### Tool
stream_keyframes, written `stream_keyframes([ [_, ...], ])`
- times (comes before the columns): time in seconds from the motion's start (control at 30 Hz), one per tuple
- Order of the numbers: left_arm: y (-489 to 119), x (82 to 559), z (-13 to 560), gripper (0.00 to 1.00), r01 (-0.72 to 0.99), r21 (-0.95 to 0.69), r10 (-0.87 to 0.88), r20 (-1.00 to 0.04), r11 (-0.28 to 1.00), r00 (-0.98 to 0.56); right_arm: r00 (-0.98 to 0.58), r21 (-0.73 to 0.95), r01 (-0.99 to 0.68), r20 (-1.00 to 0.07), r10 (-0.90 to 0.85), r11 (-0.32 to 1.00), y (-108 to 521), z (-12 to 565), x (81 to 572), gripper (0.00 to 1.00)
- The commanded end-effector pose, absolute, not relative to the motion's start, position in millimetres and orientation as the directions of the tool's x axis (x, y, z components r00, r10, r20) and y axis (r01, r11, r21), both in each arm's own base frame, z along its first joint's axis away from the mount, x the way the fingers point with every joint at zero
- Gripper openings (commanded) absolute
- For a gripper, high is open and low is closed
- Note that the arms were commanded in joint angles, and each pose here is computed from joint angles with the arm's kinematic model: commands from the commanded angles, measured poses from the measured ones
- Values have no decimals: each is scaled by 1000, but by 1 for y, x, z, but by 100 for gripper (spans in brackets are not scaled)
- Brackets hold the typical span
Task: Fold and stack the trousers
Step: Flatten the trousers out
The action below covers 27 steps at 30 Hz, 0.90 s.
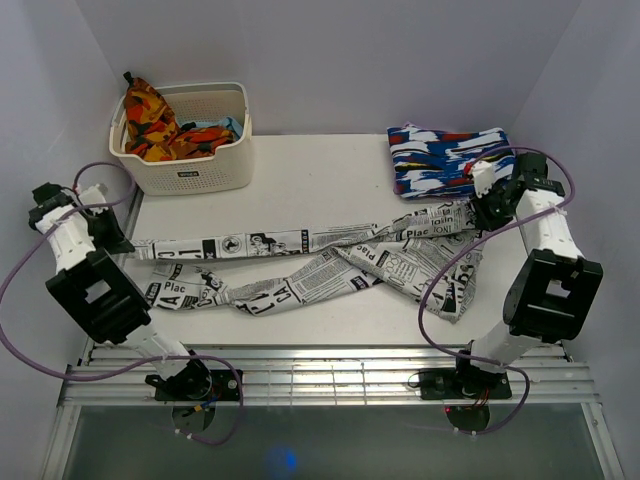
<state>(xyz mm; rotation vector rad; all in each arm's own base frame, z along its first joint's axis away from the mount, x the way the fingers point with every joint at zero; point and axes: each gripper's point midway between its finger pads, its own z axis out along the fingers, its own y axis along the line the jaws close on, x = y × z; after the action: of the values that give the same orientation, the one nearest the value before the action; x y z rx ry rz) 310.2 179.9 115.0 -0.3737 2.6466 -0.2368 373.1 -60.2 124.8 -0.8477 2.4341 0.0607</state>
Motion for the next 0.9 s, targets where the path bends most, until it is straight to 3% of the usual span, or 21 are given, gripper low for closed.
stream_keyframes([
  [0.0,176,288,164,0,-375,-350,-500,-409,858,-764,-585,-216,-612,-524,-619,761,-70,139,360,8],
  [0.37,193,273,182,0,-647,-422,-771,-288,635,-568,-458,-293,-699,-518,-723,653,-64,138,328,8],
  [0.47,196,296,175,0,-675,-470,-820,-257,568,-511,-498,-231,-676,-557,-665,700,-61,136,350,8],
  [0.5,196,314,173,0,-659,-471,-809,-285,586,-515,-486,-246,-661,-578,-655,708,-62,152,370,8],
  [0.57,200,349,167,0,-662,-501,-828,-279,558,-487,-568,-138,-640,-577,-587,756,-61,129,395,8],
  [0.6,197,374,169,0,-632,-508,-810,-324,585,-489,-592,-93,-644,-568,-572,760,-58,125,417,8],
  [0.63,201,389,170,2,-628,-518,-813,-343,581,-470,-614,-77,-631,-558,-558,772,-58,122,427,8],
  [0.67,205,405,177,12,-629,-546,-833,-352,554,-428,-654,-44,-599,-549,-521,799,-56,118,436,9],
  [0.7,211,420,171,29,-617,-573,-841,-349,540,-412,-689,-3,-590,-518,-506,807,-51,101,445,24],
  [0.77,222,438,187,53,-586,-593,-834,-395,552,-386,-703,-15,-539,-542,-460,842,-54,118,467,52],
  [0.8,227,441,195,63,-573,-591,-823,-428,567,-373,-719,-11,-518,-535,-443,855,-56,120,469,77],
  [0.83,226,442,204,73,-543,-604,-812,-447,583,-375,-722,-19,-508,-536,-437,861,-58,125,470,88],
  [0.87,225,442,211,73,-513,-603,-792,-475,611,-383,-722,-17,-508,-536,-437,861,-57,128,466,96],
])
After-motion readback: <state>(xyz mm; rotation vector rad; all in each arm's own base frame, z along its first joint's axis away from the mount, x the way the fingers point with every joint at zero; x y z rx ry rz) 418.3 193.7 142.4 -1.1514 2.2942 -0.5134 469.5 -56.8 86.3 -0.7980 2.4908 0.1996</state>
